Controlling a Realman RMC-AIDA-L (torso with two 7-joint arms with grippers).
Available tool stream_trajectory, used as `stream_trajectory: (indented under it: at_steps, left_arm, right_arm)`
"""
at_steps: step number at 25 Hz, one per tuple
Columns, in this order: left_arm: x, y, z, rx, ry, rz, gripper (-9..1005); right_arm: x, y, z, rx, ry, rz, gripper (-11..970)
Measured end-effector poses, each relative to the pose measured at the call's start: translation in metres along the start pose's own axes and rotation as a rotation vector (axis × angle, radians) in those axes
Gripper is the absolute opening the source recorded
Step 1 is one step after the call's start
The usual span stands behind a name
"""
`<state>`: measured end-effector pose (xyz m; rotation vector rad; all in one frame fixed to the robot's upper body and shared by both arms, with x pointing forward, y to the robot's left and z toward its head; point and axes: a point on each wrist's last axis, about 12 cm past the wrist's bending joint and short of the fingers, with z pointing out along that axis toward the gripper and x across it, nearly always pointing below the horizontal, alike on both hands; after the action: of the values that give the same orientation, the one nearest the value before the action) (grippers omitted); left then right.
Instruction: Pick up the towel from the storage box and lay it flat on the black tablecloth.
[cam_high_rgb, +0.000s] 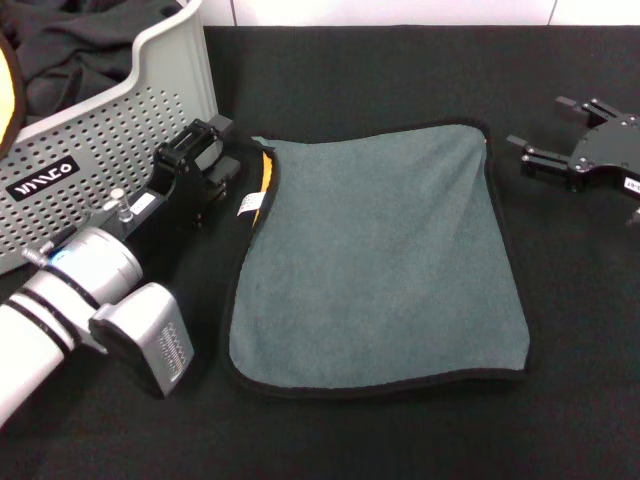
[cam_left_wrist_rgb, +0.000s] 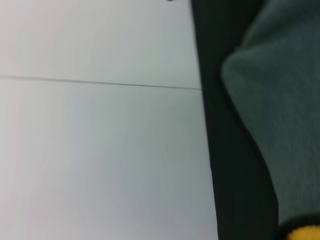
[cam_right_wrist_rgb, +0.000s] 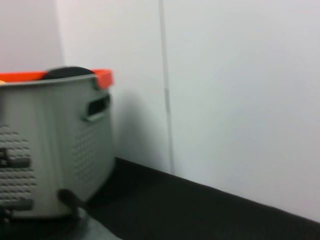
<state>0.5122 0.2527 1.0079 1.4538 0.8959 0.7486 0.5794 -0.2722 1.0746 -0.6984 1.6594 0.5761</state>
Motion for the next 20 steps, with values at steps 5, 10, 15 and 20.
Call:
stream_trajectory:
  at_steps: [5, 10, 15, 20]
  left_arm:
    - [-0.01, -0.003, -0.013, -0.026, -0.052, -0.256, 607]
    - [-0.028, -0.002, -0.021, -0.019, -0.194, -0.568, 604]
    - [-0.041, 0.007, -0.022, 0.087, -0.395, -0.966, 602]
    - [-0.039, 0.024, -0.017, 0.291, -0.568, -1.203, 596]
  right_arm:
    - [-0.004, 0.012, -0.006, -0.097, -0.051, -0.019, 890]
    - [-0.013, 0.023, -0.012, -0.248, -0.08, -0.007, 890]
    - [-0.024, 0.035, -0.02, -0.421, -0.071, -0.031, 889]
    - [-0.035, 0.048, -0.03, -0.593, -0.051, -0.059, 889]
